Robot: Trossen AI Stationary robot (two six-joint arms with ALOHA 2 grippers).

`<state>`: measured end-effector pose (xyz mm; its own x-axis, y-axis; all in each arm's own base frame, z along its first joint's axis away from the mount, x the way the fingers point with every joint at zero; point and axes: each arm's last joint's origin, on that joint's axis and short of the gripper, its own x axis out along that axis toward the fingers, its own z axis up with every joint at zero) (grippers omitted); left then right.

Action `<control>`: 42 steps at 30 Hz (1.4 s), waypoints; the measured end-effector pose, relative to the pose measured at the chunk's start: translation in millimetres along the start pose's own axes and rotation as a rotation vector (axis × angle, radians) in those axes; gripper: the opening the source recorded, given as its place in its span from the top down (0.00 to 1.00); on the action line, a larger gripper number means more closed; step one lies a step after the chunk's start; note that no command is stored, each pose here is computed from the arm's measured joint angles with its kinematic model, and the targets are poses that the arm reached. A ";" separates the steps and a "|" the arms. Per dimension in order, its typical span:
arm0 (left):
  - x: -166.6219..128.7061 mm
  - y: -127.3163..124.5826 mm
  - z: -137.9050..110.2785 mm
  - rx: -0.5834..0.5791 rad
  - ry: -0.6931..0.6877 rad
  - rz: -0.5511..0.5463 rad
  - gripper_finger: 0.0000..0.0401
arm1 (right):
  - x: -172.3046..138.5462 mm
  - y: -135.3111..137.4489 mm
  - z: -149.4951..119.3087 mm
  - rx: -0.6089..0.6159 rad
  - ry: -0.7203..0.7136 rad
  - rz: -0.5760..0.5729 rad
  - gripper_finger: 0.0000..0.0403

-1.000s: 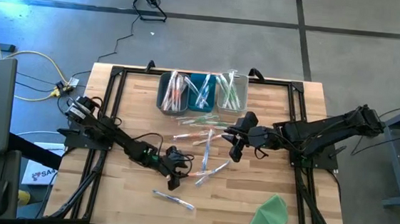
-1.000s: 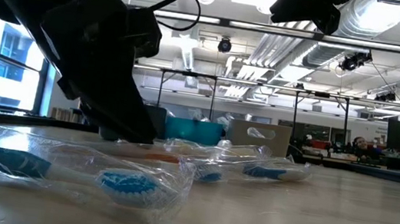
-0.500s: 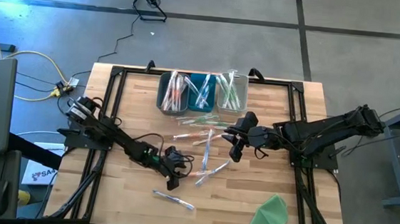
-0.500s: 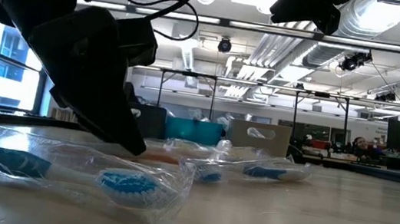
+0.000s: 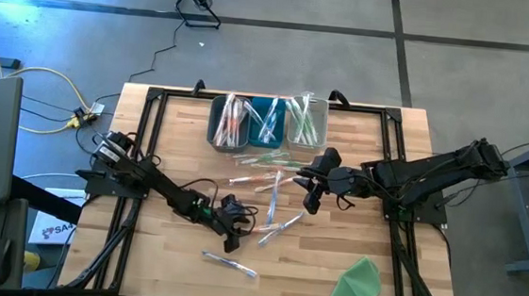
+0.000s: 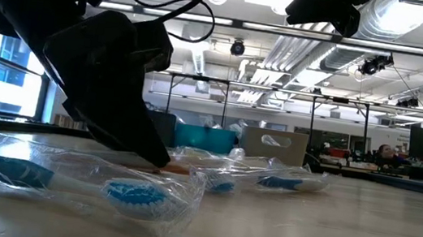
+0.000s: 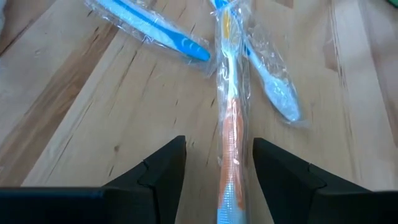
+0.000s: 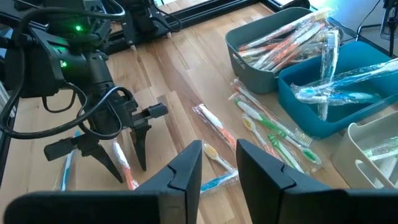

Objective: Pick & Place Toothbrushes
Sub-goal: Put the orange toothbrush into the dark blue bin

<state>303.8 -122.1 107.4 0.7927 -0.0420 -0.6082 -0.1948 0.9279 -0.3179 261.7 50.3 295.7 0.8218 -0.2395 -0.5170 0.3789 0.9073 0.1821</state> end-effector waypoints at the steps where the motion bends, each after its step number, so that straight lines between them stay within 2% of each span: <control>1: 0.1 0.1 0.0 0.000 0.000 0.000 0.55 | 0.0 0.0 0.0 0.000 0.000 0.000 0.77; 17: 0.6 1.3 -1.1 -0.030 0.005 0.007 0.89 | 0.0 0.0 0.0 -0.001 0.000 0.000 0.77; 24: 0.5 0.7 -0.6 -0.032 0.003 -0.005 0.93 | 0.0 -0.3 -0.5 -0.004 0.005 -0.003 0.77; 31: -7.3 -3.0 7.3 -0.025 0.019 -0.085 0.97 | -0.1 -2.0 -3.6 -0.019 0.035 -0.019 0.77; 36: -20.4 -0.2 28.4 -0.014 -0.039 -0.103 0.97 | -0.2 -2.8 -5.0 -0.026 0.049 -0.026 0.77; 42: -45.4 14.5 66.6 -0.007 -0.143 -0.110 0.97 | -0.2 -3.8 -6.6 -0.035 0.066 -0.033 0.77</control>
<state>303.5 -82.1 178.9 0.8834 -0.0890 -0.4600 -0.1066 0.9179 -0.3823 257.3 49.2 289.6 0.7788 -0.2471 -0.5766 0.3893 0.9111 0.1353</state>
